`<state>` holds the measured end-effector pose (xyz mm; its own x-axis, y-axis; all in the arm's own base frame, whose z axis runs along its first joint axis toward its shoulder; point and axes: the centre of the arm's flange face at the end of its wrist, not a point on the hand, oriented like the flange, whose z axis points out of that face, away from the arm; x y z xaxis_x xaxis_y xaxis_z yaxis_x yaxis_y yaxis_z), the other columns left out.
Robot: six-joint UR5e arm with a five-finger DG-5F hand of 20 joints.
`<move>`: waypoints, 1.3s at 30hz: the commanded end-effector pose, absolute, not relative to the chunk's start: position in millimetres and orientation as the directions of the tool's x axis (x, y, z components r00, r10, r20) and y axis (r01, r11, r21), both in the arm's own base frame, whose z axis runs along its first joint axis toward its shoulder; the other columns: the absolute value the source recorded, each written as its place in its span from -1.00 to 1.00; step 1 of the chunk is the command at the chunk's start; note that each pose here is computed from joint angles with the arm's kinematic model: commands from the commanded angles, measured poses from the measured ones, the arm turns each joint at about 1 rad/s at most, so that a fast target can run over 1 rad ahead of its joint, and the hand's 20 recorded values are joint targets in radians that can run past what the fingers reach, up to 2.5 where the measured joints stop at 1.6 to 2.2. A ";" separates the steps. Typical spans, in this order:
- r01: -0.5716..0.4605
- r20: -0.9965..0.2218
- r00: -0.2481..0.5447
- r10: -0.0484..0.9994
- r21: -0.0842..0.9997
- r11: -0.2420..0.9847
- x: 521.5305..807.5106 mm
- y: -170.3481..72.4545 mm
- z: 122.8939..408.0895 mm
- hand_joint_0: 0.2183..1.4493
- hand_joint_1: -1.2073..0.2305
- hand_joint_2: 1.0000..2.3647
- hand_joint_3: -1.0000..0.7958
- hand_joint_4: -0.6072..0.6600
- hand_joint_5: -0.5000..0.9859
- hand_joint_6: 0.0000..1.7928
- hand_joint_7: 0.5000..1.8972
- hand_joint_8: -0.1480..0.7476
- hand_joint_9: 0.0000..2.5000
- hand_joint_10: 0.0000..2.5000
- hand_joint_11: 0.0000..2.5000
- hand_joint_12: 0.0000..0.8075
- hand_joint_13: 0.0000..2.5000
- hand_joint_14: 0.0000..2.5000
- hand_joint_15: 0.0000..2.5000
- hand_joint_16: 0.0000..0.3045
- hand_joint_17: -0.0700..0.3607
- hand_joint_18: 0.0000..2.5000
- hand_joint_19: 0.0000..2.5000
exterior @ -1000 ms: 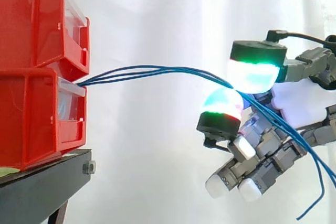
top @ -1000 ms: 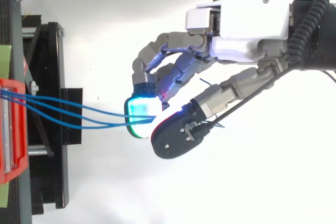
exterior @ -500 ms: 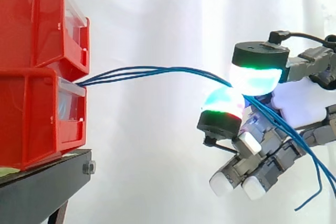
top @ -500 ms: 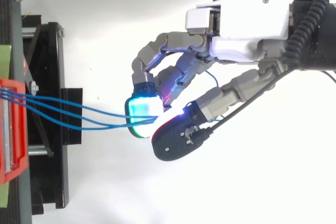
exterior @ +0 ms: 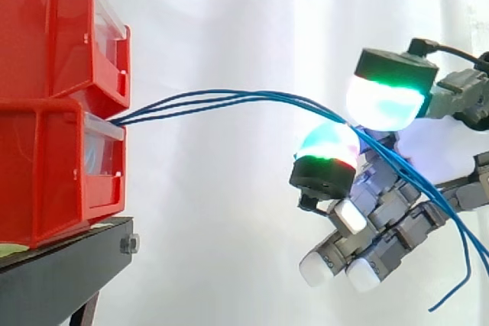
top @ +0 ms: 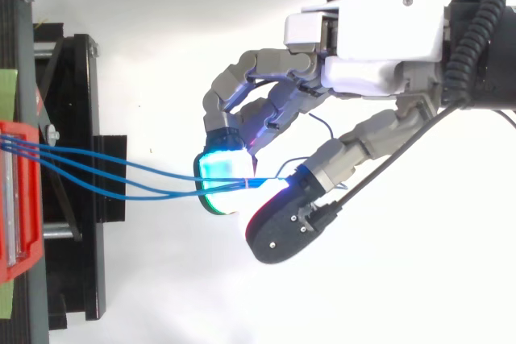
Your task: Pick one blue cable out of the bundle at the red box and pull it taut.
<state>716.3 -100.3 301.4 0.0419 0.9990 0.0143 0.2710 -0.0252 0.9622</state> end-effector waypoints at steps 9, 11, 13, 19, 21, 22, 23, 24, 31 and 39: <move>0.271 0.014 0.040 0.999 0.962 -0.025 716.5 -98.9 301.5 -0.39 -0.33 -0.99 -0.35 0.19 -0.53 -0.01 -0.20 0.15 -0.36 -0.99 -0.49 -0.08 -0.65 -0.99 -0.86 -0.63 -0.09 -0.60 -0.80; 0.271 0.014 0.038 0.999 0.962 -0.024 716.6 -97.8 301.5 -0.36 -0.39 -0.98 -0.23 0.18 -0.53 0.00 -0.16 0.16 -0.36 -0.99 -0.48 -0.08 -0.64 -0.99 -0.86 -0.63 -0.09 -0.59 -0.80; 0.271 0.014 0.040 0.999 0.962 -0.025 716.5 -98.9 301.5 -0.35 -0.43 -0.98 -0.16 0.16 -0.53 0.00 -0.14 0.16 -0.35 -0.99 -0.49 -0.08 -0.63 -0.99 -0.86 -0.63 -0.09 -0.58 -0.80; 0.270 0.013 0.046 0.999 0.962 -0.025 716.5 -99.5 301.5 -0.29 -0.51 -0.97 -0.06 0.01 -0.53 0.02 -0.08 0.17 -0.35 -0.99 -0.48 -0.08 -0.62 -0.99 -0.87 -0.63 -0.09 -0.55 -0.82; 0.270 0.013 0.046 0.999 0.962 -0.025 716.5 -99.5 301.5 -0.25 -0.53 -0.97 -0.06 -0.02 -0.53 0.02 -0.03 0.16 -0.35 -0.99 -0.48 -0.08 -0.61 -1.00 -0.87 -0.63 -0.09 -0.54 -0.84; 0.270 0.013 0.046 0.999 0.962 -0.025 716.5 -99.5 301.5 -0.23 -0.54 -0.97 -0.07 -0.06 -0.53 0.03 -0.01 0.16 -0.35 -0.99 -0.48 -0.08 -0.61 -0.99 -0.87 -0.63 -0.09 -0.55 -0.83; 0.270 0.014 0.046 0.999 0.962 -0.026 716.5 -99.5 301.5 -0.21 -0.54 -0.97 -0.07 -0.10 -0.54 0.03 0.00 0.15 -0.35 -0.99 -0.48 -0.08 -0.61 -0.99 -0.87 -0.63 -0.09 -0.55 -0.84; 0.270 0.014 0.045 0.999 0.962 -0.026 716.6 -98.4 301.5 -0.19 -0.55 -0.97 -0.09 -0.11 -0.54 0.03 0.02 0.16 -0.35 -0.99 -0.48 -0.08 -0.62 -0.99 -0.87 -0.63 -0.09 -0.55 -0.84; 0.270 0.014 0.046 0.999 0.962 -0.026 716.5 -99.5 301.5 -0.03 -0.60 -0.99 -0.32 -0.13 -0.57 0.03 0.14 0.09 -0.42 -0.99 -0.52 -0.09 -0.67 -1.00 -0.90 -0.64 -0.10 -0.60 -0.86; 0.270 0.013 0.044 0.999 0.962 -0.024 716.6 -98.4 301.5 0.03 -0.59 -1.00 -0.44 -0.26 -0.59 0.03 0.02 -0.01 -0.46 -0.99 -0.57 -0.11 -0.71 -1.00 -0.92 -0.64 -0.11 -0.64 -0.88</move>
<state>716.6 -98.5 301.5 0.0443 0.9989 0.0130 0.2705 -0.0245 0.9624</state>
